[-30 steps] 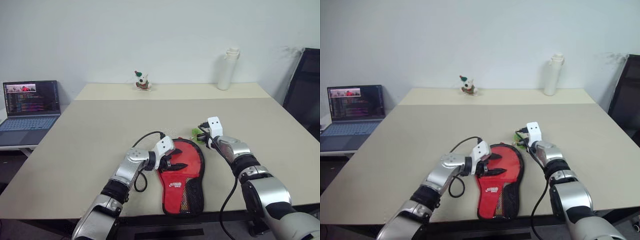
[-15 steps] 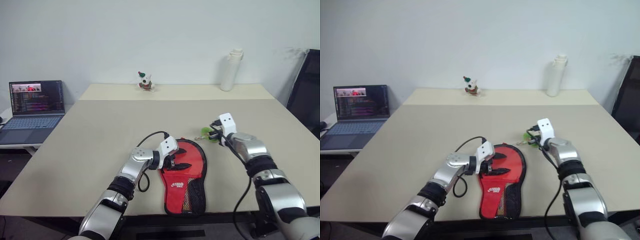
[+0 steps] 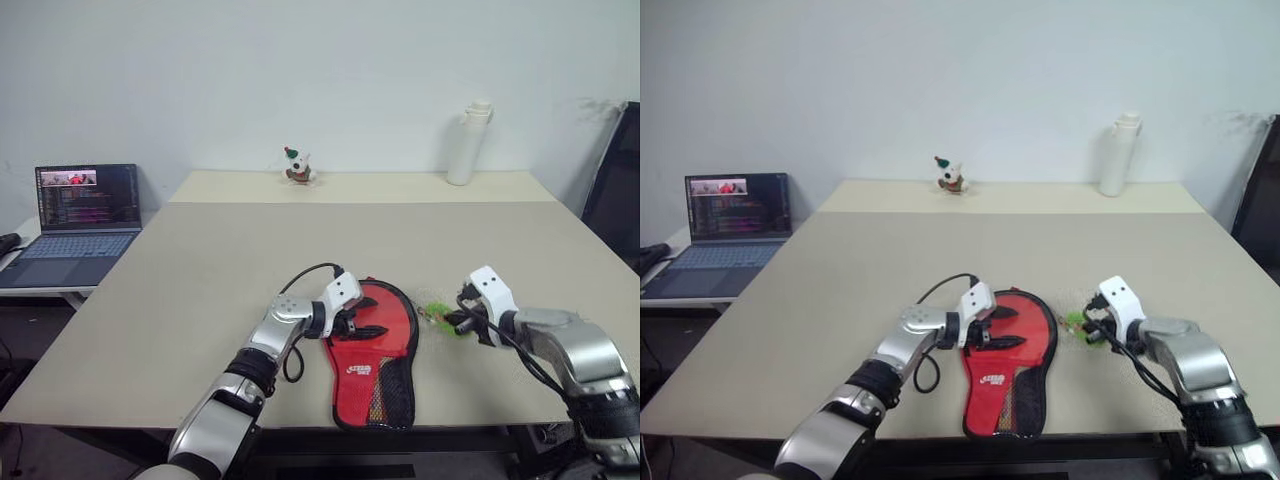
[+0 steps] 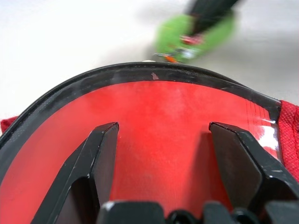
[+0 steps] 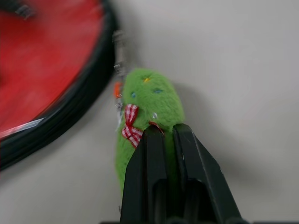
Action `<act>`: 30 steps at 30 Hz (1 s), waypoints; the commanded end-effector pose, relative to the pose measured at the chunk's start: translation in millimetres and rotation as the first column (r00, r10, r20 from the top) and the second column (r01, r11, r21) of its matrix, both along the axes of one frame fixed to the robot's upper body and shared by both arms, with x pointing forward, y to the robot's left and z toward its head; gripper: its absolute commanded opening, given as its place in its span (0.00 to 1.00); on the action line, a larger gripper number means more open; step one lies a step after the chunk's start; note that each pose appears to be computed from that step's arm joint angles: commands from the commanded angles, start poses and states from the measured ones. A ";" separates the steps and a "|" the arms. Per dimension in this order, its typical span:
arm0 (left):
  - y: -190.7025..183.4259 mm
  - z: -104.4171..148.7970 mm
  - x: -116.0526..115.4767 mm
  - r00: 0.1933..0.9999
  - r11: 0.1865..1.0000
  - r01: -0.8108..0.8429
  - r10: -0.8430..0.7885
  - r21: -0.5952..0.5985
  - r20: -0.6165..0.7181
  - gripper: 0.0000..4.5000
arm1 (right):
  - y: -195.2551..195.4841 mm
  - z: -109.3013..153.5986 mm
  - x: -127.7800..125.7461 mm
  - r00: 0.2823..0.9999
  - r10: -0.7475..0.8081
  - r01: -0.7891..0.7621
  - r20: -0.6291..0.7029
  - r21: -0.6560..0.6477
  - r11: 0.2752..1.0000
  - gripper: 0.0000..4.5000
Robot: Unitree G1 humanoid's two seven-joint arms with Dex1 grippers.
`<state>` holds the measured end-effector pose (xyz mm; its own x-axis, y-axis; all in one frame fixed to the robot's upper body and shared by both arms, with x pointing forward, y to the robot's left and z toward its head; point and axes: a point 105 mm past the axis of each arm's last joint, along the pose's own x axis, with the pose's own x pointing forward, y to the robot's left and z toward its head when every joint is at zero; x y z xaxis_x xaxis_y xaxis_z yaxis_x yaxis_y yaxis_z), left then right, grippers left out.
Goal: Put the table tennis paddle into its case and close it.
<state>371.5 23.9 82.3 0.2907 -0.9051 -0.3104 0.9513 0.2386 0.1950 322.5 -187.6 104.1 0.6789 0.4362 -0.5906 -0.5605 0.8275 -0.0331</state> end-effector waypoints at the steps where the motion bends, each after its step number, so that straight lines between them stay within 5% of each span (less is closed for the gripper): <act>1: 1.8 -25.2 -4.5 0.999 0.997 -0.009 0.013 0.078 -0.053 0.75 | 4.2 14.1 -24.7 0.998 0.063 -0.062 -0.009 0.011 0.998 0.01; 17: 0.1 -29.1 -3.2 0.998 0.996 -0.024 0.028 0.086 -0.055 0.75 | 27.6 4.7 -136.8 0.892 0.366 -0.338 -0.264 0.146 0.930 0.01; 30: 2.7 -29.3 0.1 0.997 0.994 -0.050 0.055 0.094 -0.046 0.75 | 50.4 -4.1 -178.7 0.788 0.521 -0.460 -0.327 0.250 0.852 0.01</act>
<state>375.6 17.2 79.5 0.3156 -0.8943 -0.3172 0.9431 0.2588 0.2086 153.9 -145.5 96.4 0.1467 0.7316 -0.6658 -0.8091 0.4759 0.3447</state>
